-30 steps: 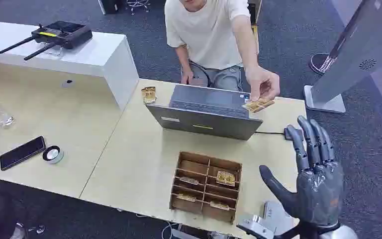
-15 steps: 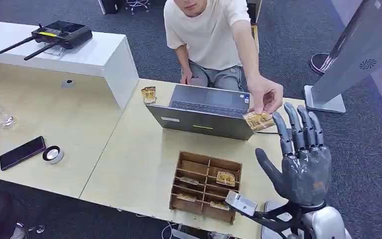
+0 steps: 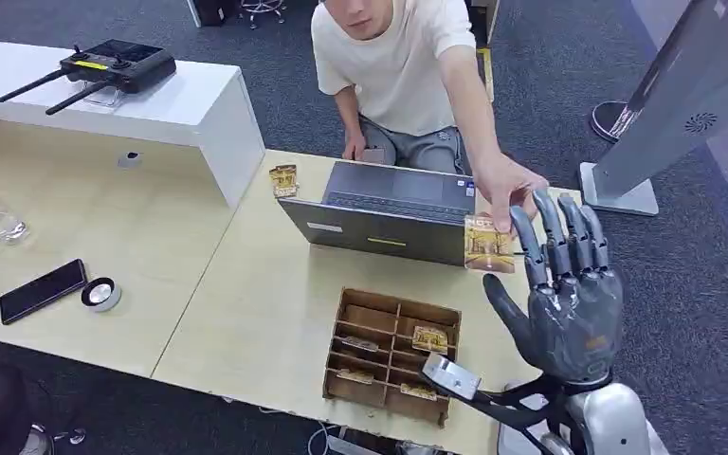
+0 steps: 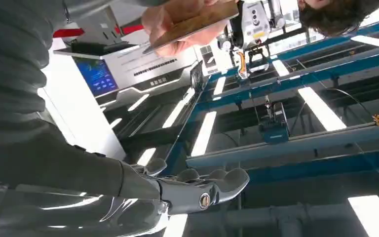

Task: Pass the card to the sensor for recognition and then transmit it.

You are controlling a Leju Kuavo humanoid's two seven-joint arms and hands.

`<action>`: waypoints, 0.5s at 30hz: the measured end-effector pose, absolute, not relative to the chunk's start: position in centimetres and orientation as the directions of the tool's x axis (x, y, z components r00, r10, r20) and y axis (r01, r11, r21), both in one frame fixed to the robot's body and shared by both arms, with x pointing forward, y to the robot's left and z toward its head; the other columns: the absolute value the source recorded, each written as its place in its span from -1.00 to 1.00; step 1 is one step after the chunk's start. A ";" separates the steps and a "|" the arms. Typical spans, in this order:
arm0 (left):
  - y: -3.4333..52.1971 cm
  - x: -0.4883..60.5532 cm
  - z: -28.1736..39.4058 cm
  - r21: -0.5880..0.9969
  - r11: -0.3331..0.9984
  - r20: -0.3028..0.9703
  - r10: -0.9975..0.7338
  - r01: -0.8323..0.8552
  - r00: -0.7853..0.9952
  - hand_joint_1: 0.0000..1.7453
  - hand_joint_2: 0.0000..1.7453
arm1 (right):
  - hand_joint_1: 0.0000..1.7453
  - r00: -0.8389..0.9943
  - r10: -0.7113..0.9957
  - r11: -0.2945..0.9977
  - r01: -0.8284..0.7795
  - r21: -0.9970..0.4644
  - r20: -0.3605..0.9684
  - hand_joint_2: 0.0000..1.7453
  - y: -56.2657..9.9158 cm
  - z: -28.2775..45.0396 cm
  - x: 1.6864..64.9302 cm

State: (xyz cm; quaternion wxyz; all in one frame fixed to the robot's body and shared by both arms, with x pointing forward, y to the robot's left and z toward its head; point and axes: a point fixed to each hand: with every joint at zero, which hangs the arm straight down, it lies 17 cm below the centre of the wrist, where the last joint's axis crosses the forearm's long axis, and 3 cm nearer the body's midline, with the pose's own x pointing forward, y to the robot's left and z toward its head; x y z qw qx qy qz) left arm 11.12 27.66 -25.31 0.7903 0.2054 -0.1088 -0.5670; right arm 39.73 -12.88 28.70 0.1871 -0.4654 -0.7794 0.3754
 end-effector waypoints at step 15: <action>27.8 11.3 -25.0 0.455 0.234 -0.083 -0.950 0.859 0.302 -1.00 1.00 | 0.82 -0.485 0.872 0.265 0.590 -0.762 -0.072 1.00 -12.8 28.4 40.2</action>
